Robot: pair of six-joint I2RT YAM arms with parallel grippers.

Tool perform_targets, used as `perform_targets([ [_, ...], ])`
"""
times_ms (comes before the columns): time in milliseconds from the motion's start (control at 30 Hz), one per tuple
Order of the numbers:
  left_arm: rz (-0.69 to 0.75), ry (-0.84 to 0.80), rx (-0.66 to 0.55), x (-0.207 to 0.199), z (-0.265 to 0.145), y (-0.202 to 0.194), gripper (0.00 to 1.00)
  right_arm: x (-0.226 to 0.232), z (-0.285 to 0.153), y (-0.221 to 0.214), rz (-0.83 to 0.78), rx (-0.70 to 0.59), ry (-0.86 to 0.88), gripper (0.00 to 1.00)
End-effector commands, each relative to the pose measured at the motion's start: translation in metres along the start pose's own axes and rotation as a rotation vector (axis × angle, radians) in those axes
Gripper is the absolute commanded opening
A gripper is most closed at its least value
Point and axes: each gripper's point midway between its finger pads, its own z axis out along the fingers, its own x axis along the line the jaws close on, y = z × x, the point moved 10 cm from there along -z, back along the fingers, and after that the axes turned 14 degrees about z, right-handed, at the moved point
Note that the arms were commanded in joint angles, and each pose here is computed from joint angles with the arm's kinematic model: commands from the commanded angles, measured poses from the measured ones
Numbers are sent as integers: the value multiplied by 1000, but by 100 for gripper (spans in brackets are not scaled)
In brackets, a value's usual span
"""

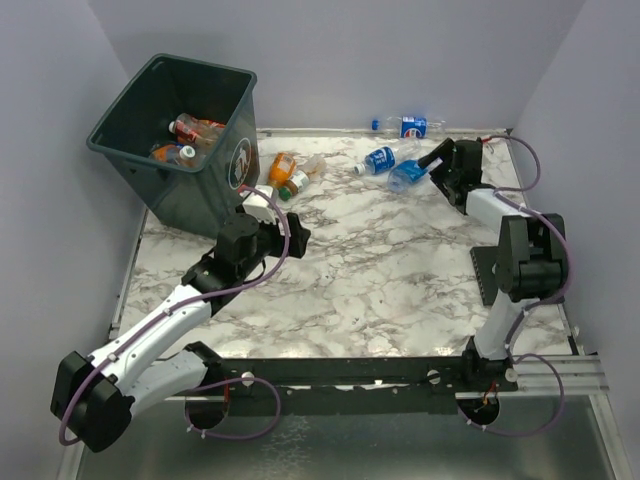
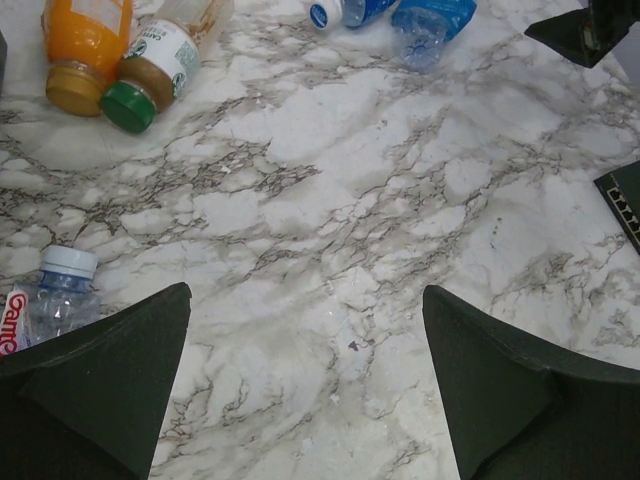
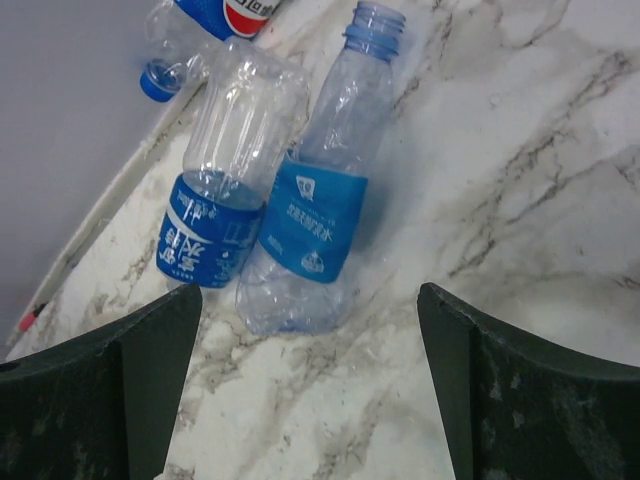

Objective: Put the plastic bottles in the bin
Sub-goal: Pick up the plastic bottle at the center of the board.

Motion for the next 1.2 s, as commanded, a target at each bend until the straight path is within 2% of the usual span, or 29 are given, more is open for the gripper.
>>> perform_targets([
  [0, -26, -39, -70, -6, 2, 12, 99, 6, 36, 11, 40, 29, 76, 90],
  [333, -16, -38, -20, -6, 11, 3, 99, -13, 82, -7, 83, 125, -8, 87],
  [500, -18, -52, -2, -7, 14, -1, 99, -19, 97, -15, 106, 160, -17, 81],
  [933, -17, -34, -2, -6, 16, 0, 99, -42, 107, -38, 186, 261, -53, 46],
  [1167, -14, -30, -16, -5, 12, 2, 99, -37, 76, -33, 190, 231, 8, 22],
])
